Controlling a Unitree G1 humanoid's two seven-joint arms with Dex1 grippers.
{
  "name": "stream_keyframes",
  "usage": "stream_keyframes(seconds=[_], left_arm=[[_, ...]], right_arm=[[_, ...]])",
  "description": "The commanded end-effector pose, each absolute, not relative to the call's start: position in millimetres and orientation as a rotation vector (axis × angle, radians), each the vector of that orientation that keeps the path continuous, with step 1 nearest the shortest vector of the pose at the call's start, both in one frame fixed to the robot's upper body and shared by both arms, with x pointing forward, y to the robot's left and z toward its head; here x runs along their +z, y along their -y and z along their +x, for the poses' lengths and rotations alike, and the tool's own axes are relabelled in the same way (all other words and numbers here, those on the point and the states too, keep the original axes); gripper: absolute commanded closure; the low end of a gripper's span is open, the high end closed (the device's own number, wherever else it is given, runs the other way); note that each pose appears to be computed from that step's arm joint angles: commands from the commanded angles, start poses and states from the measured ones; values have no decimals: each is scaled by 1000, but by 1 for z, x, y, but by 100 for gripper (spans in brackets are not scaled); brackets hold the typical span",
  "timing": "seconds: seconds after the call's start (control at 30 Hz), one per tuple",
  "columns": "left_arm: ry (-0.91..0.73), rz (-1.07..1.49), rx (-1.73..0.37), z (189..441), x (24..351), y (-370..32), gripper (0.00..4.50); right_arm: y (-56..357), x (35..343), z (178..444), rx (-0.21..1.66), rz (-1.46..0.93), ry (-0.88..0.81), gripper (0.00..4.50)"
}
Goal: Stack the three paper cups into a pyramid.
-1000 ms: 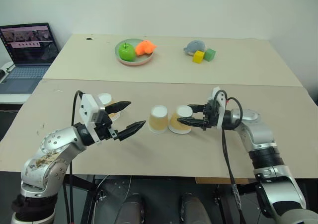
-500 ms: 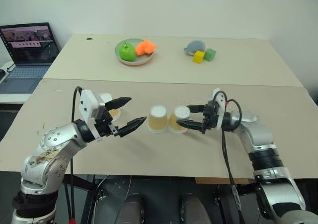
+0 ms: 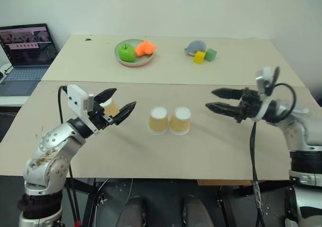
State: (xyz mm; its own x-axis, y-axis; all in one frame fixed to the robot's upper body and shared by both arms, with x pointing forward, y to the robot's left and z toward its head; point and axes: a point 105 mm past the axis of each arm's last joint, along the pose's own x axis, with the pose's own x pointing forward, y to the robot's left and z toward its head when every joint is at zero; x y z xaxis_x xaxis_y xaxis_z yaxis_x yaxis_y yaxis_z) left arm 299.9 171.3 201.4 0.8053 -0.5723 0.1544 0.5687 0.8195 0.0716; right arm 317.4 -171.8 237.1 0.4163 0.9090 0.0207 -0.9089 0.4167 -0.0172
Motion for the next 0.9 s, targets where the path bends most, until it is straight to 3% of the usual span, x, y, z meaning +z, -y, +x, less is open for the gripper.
stream_keyframes(seconds=[0.03, 0.3, 0.9], left_arm=[[220, 28, -498, 301, 205, -179, 0], [161, 88, -167, 317, 181, -206, 0], [154, 50, -54, 348, 179, -218, 0]], right_arm=[[156, 258, 297, 1214, -33, 91, 3], [134, 241, 286, 1267, -63, 54, 3], [147, 258, 294, 1151, -56, 169, 3]])
